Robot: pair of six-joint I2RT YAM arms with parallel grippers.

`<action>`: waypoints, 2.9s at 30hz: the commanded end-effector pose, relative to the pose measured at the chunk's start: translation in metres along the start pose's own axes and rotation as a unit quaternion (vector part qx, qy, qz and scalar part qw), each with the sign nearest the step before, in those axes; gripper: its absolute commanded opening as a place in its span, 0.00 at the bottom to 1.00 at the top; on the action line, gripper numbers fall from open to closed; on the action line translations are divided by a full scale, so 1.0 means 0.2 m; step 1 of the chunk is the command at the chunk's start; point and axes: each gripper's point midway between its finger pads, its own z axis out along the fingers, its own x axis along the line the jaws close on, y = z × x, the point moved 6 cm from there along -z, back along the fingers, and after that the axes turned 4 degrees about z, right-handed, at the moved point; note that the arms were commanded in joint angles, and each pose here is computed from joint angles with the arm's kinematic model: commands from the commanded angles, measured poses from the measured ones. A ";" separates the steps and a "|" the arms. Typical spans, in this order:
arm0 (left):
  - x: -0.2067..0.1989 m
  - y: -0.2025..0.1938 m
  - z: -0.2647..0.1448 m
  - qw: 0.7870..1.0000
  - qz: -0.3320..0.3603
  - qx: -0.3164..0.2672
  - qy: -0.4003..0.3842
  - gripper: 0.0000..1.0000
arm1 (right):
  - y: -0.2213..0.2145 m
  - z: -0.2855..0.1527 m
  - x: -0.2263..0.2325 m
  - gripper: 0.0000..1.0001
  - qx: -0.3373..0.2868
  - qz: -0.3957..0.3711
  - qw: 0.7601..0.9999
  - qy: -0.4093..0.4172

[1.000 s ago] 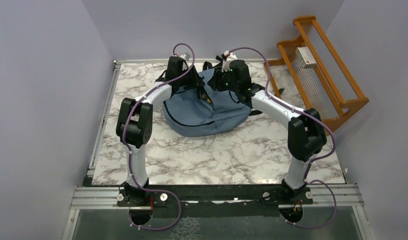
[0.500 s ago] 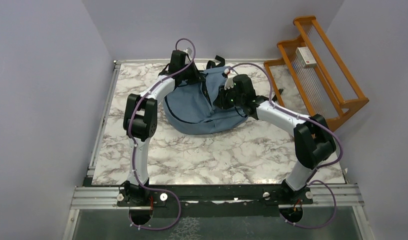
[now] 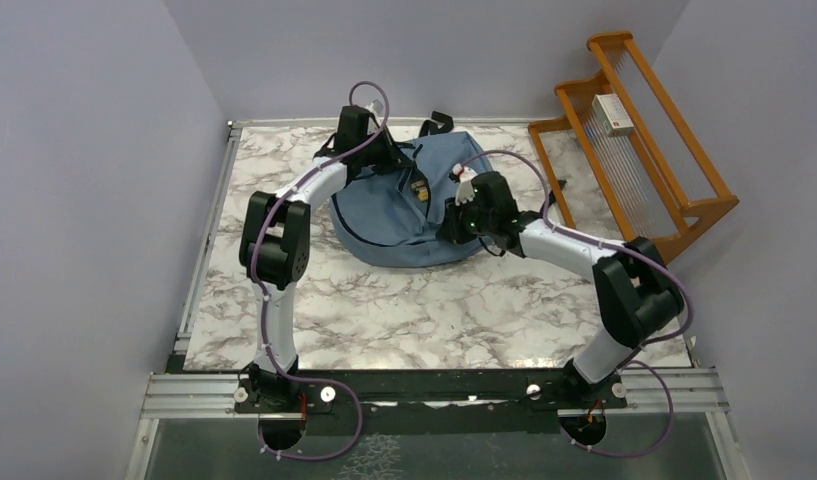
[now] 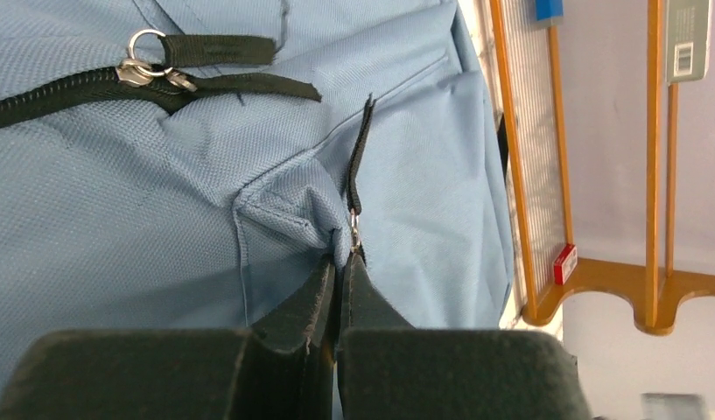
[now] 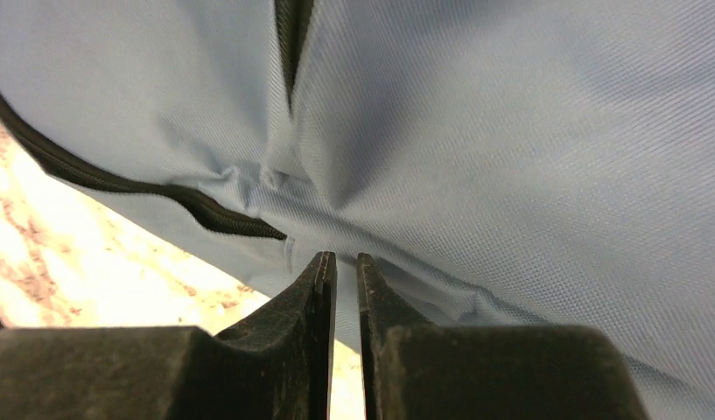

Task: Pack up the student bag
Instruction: Adjust the student bag at the center of the board, then zip the student bag at the center of the board.

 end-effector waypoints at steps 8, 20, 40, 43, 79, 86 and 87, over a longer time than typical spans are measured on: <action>-0.27 -0.27 -0.33 0.999 0.030 0.010 -0.028 0.00 | 0.35 -0.37 0.15 0.22 -0.136 -0.052 0.989 -0.013; -0.22 -0.41 -0.47 0.999 -0.011 -0.032 0.009 0.00 | 0.41 -0.30 0.16 0.22 -0.130 -0.045 0.990 -0.012; -0.11 -0.47 -0.44 0.997 0.056 -0.054 0.017 0.00 | 0.57 0.00 0.20 0.42 -0.055 0.069 0.996 0.011; -0.10 -0.49 -0.44 0.995 0.077 -0.063 0.014 0.00 | 0.56 0.04 0.19 0.43 -0.050 0.085 0.995 0.007; -0.10 -0.64 -0.37 0.990 0.132 -0.043 -0.001 0.00 | 0.48 0.36 0.14 0.47 -0.004 0.105 0.993 0.049; -0.10 -0.64 -0.37 0.990 0.133 -0.045 -0.001 0.00 | 0.47 0.39 0.12 0.33 0.001 0.106 0.994 0.040; -0.10 -0.64 -0.37 0.990 0.133 -0.044 -0.001 0.00 | 0.47 0.39 0.12 0.32 0.000 0.106 0.994 0.039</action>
